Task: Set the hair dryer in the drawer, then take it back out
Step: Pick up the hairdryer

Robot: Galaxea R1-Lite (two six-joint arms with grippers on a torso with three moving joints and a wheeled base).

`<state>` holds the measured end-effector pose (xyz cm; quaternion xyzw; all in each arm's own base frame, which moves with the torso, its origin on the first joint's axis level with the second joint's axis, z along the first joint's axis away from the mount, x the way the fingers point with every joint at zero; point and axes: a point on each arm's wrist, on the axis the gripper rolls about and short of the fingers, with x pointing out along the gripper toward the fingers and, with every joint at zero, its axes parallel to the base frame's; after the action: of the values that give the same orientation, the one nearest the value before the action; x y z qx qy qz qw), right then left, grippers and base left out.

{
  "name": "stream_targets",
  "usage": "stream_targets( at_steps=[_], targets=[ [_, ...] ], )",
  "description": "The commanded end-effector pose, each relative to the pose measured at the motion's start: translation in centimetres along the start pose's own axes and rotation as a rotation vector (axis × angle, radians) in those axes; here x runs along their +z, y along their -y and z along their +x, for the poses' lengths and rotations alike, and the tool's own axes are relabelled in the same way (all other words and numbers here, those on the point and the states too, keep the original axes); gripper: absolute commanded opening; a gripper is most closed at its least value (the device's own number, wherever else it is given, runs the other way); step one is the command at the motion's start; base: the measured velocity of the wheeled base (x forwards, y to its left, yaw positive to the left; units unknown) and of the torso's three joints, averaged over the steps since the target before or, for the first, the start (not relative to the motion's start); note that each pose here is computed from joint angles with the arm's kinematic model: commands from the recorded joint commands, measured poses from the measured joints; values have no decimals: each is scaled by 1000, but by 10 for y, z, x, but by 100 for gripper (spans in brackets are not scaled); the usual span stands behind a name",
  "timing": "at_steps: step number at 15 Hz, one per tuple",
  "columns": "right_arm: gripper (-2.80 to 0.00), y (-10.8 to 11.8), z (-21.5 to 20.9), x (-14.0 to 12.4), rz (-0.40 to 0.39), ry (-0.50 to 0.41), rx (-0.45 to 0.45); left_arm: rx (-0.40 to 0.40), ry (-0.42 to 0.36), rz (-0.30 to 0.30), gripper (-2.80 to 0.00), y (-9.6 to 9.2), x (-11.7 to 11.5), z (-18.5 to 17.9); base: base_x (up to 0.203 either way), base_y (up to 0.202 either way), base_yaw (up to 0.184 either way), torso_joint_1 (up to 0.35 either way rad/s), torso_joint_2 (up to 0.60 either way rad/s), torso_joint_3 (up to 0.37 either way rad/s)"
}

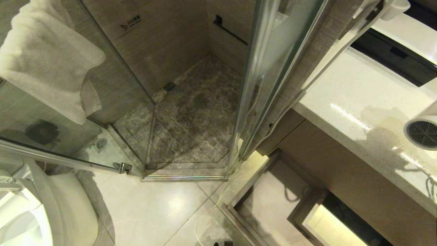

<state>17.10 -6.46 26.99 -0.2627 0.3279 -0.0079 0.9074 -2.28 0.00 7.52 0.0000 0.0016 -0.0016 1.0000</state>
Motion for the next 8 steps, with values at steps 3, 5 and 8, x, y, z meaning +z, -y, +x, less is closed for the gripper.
stream_targets(
  at_steps=[3, 5, 8],
  targets=[
    [-280, -13, -23, -7, -17, 50, -23, 0, -1, 0, -280, 0, 0, 0, 0, 0, 0, -25, 19, -23],
    [-280, -19, -30, -13, -19, 63, -34, 0, -1, 0, -280, 0, 0, 0, 0, 0, 0, -214, 103, -129],
    [-280, -28, -39, -22, -21, 81, -51, 0, -1, 0, -280, 0, 0, 0, 0, 0, 0, -297, 99, -173]
  ],
)
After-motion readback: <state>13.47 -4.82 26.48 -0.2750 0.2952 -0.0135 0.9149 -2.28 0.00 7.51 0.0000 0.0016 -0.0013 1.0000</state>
